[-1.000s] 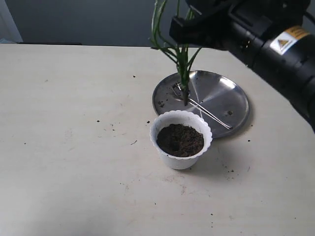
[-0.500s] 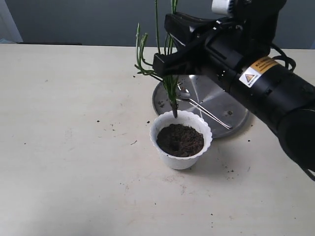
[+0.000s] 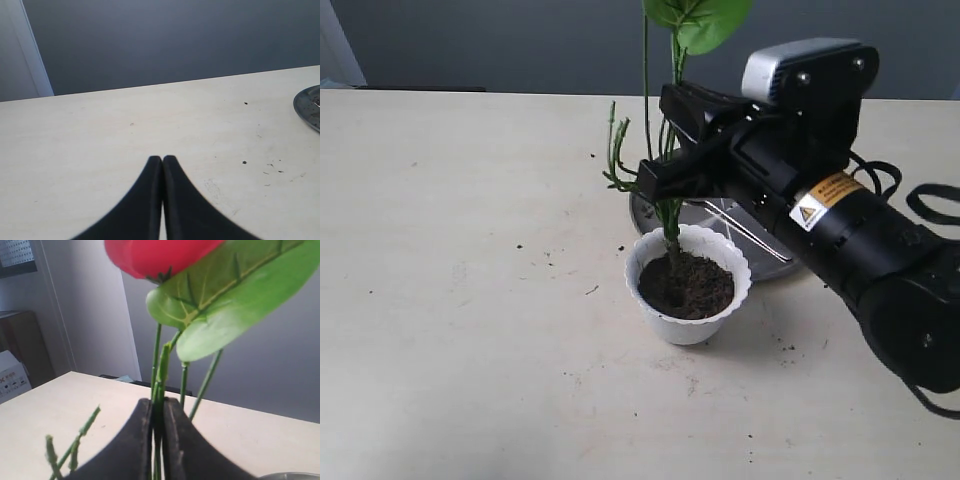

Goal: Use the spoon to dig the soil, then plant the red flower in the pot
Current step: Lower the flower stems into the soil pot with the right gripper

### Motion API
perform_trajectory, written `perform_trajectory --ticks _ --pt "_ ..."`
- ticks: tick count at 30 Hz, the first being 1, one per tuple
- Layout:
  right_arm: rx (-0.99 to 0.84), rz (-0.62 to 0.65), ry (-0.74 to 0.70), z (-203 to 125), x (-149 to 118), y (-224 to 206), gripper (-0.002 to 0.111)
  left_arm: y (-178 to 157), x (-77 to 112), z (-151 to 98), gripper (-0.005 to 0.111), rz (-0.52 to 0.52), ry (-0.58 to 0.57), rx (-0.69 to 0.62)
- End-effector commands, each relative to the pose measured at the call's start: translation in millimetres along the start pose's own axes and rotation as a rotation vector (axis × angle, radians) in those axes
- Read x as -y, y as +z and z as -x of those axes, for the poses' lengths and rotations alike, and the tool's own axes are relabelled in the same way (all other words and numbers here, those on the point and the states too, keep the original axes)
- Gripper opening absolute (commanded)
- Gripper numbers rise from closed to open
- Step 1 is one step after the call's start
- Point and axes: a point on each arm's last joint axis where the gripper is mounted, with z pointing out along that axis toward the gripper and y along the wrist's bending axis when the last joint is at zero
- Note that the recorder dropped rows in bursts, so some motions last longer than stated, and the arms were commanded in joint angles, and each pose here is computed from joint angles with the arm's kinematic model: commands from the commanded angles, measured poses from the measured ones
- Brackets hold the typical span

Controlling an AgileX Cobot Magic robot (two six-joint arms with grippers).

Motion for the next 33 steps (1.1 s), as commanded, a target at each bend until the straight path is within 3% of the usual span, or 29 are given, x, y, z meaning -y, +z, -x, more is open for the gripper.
perform_trajectory --ticks 1,7,19,27,33 --pt "0.045 -0.021 0.024 -3 4 -8 0.0 0 0.1 0 0.0 -0.002 -0.002 0.004" --pt "0.017 -0.022 0.039 -7 5 -9 0.0 0 0.1 0 0.0 -0.002 -0.002 0.004" --pt "-0.032 -0.09 0.01 -56 15 6 0.0 0 0.1 0 0.0 -0.002 -0.002 0.004" --pt "-0.079 -0.11 0.118 -69 24 -30 0.0 0 0.1 0 0.0 -0.002 -0.002 0.004" --pt "-0.113 -0.007 0.182 -68 15 -38 0.0 0 0.1 0 0.0 -0.002 -0.002 0.004"
